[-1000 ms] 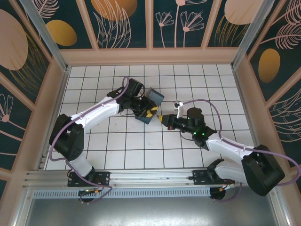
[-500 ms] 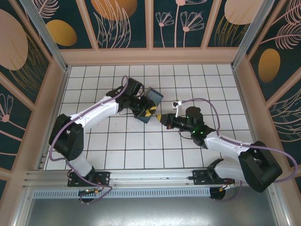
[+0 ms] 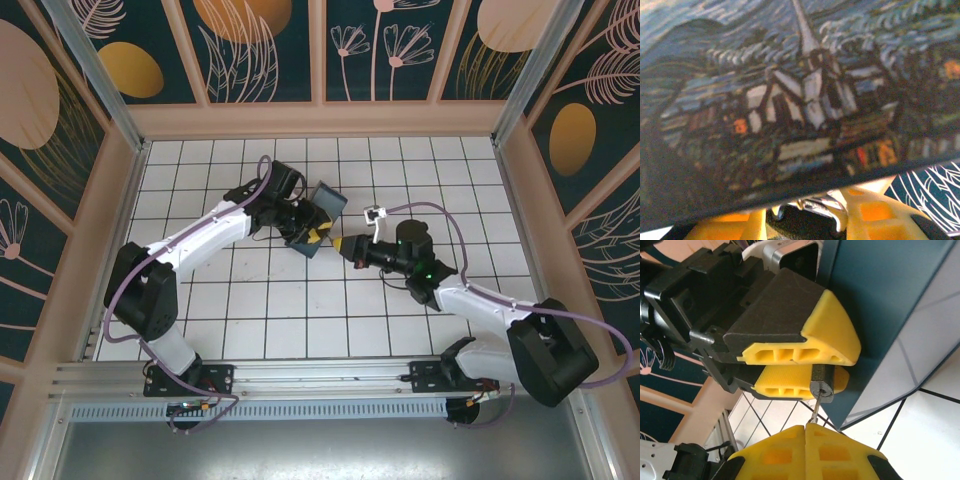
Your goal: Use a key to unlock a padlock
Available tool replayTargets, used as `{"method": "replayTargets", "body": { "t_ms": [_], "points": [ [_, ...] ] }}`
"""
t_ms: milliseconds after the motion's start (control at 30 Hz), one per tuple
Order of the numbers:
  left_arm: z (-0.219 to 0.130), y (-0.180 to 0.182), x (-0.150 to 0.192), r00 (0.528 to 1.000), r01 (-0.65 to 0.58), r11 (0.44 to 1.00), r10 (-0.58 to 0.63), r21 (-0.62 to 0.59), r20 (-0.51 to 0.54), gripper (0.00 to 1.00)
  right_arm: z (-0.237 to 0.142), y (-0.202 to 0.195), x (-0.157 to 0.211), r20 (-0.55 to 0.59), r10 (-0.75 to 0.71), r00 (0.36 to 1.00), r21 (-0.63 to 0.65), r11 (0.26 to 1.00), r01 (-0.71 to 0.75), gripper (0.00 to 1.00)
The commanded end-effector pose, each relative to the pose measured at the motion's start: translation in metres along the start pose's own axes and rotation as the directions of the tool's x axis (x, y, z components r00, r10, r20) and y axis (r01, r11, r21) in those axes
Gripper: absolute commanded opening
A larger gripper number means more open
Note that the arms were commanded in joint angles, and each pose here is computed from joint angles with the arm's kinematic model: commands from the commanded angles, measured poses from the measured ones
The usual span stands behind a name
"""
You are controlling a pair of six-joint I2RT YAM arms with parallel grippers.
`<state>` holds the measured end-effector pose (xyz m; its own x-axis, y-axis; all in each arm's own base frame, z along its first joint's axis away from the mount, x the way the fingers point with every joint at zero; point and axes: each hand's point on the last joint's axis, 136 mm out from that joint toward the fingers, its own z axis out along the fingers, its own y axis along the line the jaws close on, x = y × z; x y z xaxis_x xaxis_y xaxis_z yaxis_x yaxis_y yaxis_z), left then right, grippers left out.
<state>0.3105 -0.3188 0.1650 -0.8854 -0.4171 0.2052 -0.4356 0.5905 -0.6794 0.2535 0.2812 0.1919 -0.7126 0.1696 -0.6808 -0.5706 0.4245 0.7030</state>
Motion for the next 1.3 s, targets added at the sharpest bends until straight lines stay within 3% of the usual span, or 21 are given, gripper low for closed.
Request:
{"method": "replayTargets", "body": {
  "t_ms": [0, 200, 367, 433, 600, 833, 933, 1267],
  "points": [
    [0.0, -0.019, 0.026, 0.994, -0.035, 0.997, 0.042, 0.075, -0.097, 0.28, 0.006, 0.032, -0.027, 0.073, -0.096, 0.993, -0.084, 0.991, 0.102, 0.0],
    [-0.001, -0.015, 0.025, 0.995, -0.032, 0.998, 0.037, 0.054, -0.09, 0.27, 0.005, 0.028, -0.034, 0.124, -0.096, 0.988, -0.055, 0.993, 0.103, 0.0],
    [-0.005, -0.014, 0.019, 0.998, -0.045, 0.999, 0.045, 0.014, -0.047, 0.26, 0.027, 0.016, -0.027, 0.035, -0.146, 0.989, 0.101, 0.985, 0.142, 0.0],
    [-0.003, -0.01, 0.019, 0.998, -0.036, 0.999, 0.037, 0.01, -0.052, 0.25, 0.023, 0.016, -0.029, 0.062, -0.127, 0.99, 0.088, 0.989, 0.121, 0.0],
    [-0.003, -0.007, 0.018, 0.999, -0.022, 1.0, 0.022, 0.006, -0.042, 0.25, 0.011, 0.007, -0.04, 0.114, -0.158, 0.981, 0.198, 0.971, 0.133, 0.0],
    [-0.001, -0.004, 0.014, 0.999, -0.028, 0.999, 0.027, -0.024, -0.029, 0.25, 0.023, 0.033, -0.031, 0.067, -0.261, 0.963, 0.095, 0.962, 0.255, 0.0],
    [0.002, 0.001, 0.014, 0.999, -0.022, 0.999, 0.021, -0.036, -0.028, 0.24, 0.02, 0.044, -0.035, 0.084, -0.231, 0.969, 0.02, 0.973, 0.231, 0.0],
    [0.001, 0.004, 0.011, 0.999, -0.043, 0.997, 0.042, -0.064, -0.016, 0.24, 0.017, 0.02, -0.044, 0.072, -0.169, 0.983, 0.059, 0.985, 0.165, 0.0]
  ]
}}
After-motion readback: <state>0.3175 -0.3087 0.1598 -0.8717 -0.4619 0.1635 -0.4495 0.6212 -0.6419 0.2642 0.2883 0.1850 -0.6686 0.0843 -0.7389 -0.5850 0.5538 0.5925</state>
